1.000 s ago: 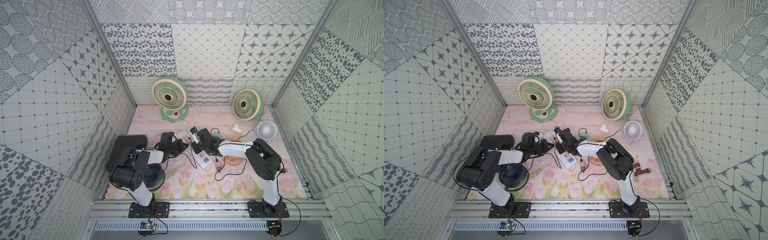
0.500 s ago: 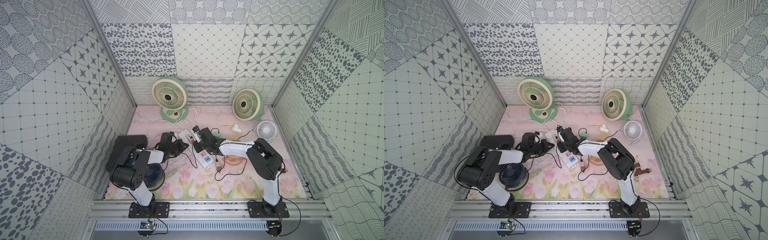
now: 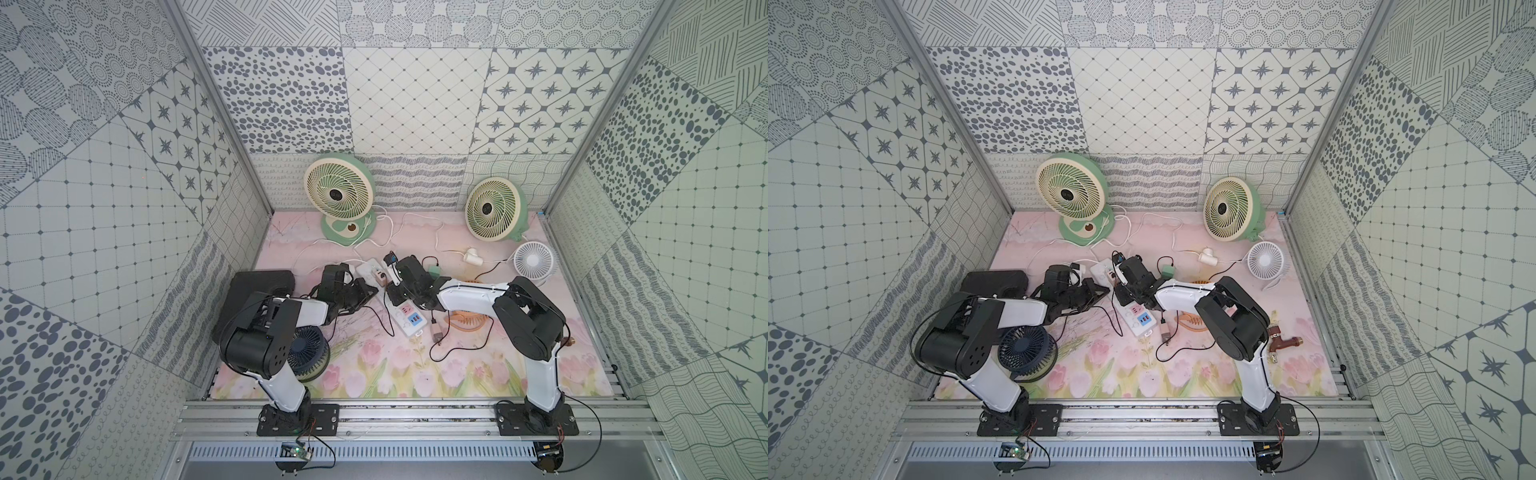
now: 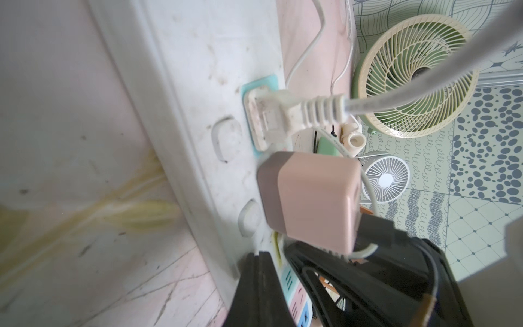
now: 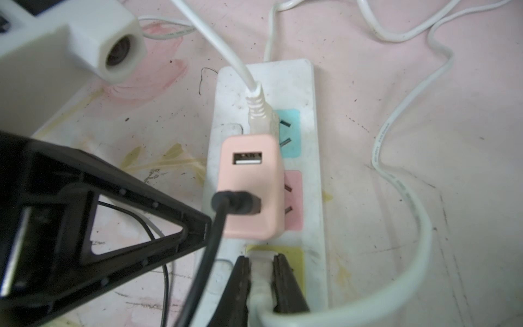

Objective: Unplug the desk fan from the power strip
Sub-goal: Remove the plug from the socket.

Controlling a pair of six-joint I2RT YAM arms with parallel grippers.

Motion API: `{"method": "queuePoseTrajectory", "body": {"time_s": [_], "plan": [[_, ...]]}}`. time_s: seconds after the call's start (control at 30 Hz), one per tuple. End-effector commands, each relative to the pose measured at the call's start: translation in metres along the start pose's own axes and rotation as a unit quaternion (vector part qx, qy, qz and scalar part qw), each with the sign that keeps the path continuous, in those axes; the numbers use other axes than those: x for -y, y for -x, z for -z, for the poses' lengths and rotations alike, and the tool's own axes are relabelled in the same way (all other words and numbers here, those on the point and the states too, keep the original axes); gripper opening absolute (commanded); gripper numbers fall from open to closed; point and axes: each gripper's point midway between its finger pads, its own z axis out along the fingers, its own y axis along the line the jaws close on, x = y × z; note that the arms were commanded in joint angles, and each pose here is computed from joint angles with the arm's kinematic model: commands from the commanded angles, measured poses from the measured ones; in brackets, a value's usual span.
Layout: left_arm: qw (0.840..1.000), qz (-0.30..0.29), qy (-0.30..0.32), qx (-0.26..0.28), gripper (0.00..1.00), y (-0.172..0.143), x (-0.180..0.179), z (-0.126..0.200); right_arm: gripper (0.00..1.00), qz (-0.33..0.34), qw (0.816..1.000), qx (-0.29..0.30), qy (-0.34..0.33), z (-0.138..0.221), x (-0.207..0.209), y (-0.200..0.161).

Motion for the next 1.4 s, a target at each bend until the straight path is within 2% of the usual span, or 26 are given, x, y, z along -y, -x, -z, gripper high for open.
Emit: {"method": "queuePoseTrajectory", "body": {"time_s": [0.0,0.13,0.27,0.37,0.53,0.6,0.7,0.77,0.83,0.97,1.03,1.1,1.23,1.37], "plan": [[0.999,0.013,0.033,-0.016,0.0,-0.007,-0.018,-0.002,0.04,0.058,0.998,0.031,0.002,0.006,-0.027,0.024],[0.999,0.013,0.036,-0.016,0.0,-0.008,-0.02,-0.002,0.03,0.032,0.999,0.041,-0.015,0.01,-0.012,0.028],[0.999,0.014,0.039,-0.018,0.0,-0.01,-0.023,-0.002,0.03,-0.027,0.998,0.052,0.036,0.012,-0.007,0.033],[0.999,0.016,0.04,-0.02,0.0,-0.012,-0.025,-0.003,0.03,-0.008,0.998,0.051,0.039,0.011,-0.017,0.034],[0.999,0.016,0.043,-0.02,0.0,-0.012,-0.027,-0.003,0.04,0.073,0.996,0.042,-0.02,0.01,-0.029,0.032],[0.999,0.017,0.044,-0.021,0.0,-0.012,-0.028,-0.004,0.03,0.053,0.998,0.043,-0.013,0.01,-0.024,0.032],[0.998,0.02,0.046,-0.024,0.0,-0.013,-0.029,-0.005,0.03,-0.022,0.997,0.056,0.039,0.013,-0.01,0.036],[0.998,0.02,0.045,-0.025,0.0,-0.014,-0.029,-0.005,0.04,-0.044,0.996,0.061,0.055,0.014,-0.008,0.038],[0.998,0.021,0.045,-0.025,0.0,-0.014,-0.029,-0.005,0.04,-0.03,0.997,0.055,0.049,0.012,-0.012,0.037],[0.998,0.021,0.046,-0.025,0.0,-0.014,-0.03,-0.005,0.03,0.053,0.998,0.04,-0.012,0.008,-0.024,0.033],[0.998,0.021,0.048,-0.025,0.0,-0.014,-0.031,-0.005,0.03,0.07,0.997,0.037,-0.023,0.008,-0.029,0.032],[0.998,0.022,0.048,-0.025,0.0,-0.014,-0.032,-0.005,0.03,0.056,0.997,0.042,-0.015,0.01,-0.026,0.033],[0.998,0.022,0.047,-0.025,0.0,-0.014,-0.031,-0.005,0.03,-0.015,0.998,0.056,0.04,0.014,-0.015,0.038],[0.998,0.023,0.046,-0.025,0.0,-0.014,-0.031,-0.005,0.03,-0.004,0.998,0.052,0.038,0.013,-0.019,0.037]]}}
